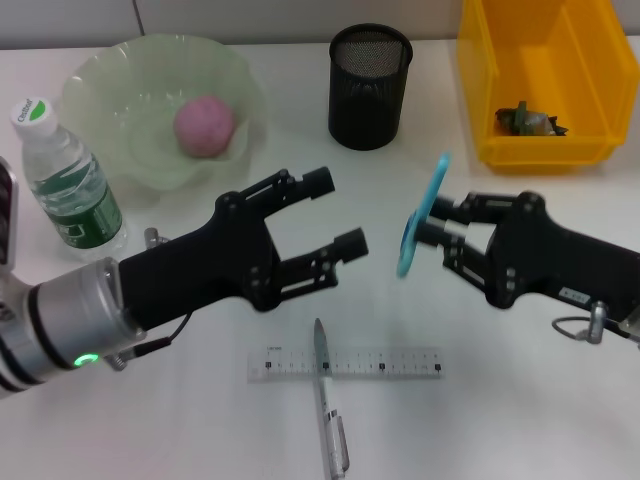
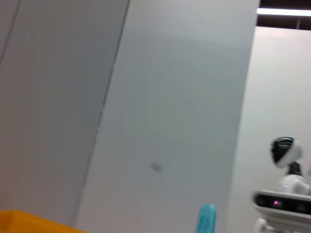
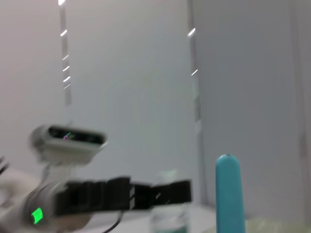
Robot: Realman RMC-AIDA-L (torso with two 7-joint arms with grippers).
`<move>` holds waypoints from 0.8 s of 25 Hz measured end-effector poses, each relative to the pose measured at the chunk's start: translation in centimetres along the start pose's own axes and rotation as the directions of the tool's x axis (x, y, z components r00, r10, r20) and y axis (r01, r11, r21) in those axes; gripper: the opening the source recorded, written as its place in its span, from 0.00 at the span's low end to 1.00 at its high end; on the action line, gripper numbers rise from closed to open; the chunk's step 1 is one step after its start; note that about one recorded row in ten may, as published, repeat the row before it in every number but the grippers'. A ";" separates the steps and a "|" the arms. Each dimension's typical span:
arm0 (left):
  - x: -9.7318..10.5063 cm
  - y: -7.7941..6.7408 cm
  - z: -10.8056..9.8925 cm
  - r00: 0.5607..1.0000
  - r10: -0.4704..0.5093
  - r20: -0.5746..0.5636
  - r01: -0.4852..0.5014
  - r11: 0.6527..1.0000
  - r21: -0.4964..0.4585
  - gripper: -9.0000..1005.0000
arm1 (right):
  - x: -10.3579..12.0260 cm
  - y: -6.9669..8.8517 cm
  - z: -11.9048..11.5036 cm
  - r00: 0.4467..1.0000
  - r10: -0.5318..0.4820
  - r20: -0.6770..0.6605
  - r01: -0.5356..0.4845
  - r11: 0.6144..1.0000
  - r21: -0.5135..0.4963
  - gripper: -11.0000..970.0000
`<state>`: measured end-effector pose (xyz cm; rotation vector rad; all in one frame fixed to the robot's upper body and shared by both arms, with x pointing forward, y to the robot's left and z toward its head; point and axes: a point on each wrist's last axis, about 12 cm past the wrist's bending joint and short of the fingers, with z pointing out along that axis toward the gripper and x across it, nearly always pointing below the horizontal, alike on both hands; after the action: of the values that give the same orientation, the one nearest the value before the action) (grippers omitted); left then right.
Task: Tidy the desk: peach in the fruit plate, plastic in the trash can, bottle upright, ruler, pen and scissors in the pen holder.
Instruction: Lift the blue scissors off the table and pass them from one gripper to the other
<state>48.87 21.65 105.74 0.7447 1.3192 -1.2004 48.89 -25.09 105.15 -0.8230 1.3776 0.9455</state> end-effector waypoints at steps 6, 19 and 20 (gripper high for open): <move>0.4 0.6 1.7 0.996 0.079 0.041 -0.074 0.992 -0.102 0.70 | 1.1 0.4 1.0 0.996 -0.018 0.092 0.003 0.988 0.154 0.23; 2.1 0.2 3.2 0.980 0.201 0.010 -0.191 0.944 -0.271 0.68 | 3.3 2.5 5.5 0.995 -0.095 0.042 0.074 0.934 0.350 0.23; 2.2 0.1 3.2 0.979 0.204 0.005 -0.195 0.941 -0.277 0.68 | 3.3 2.5 5.6 0.995 -0.096 0.041 0.076 0.932 0.354 0.23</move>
<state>49.64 18.16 104.11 0.6364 1.3160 -0.8427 48.85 -18.73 102.27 -0.5731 1.3966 0.6234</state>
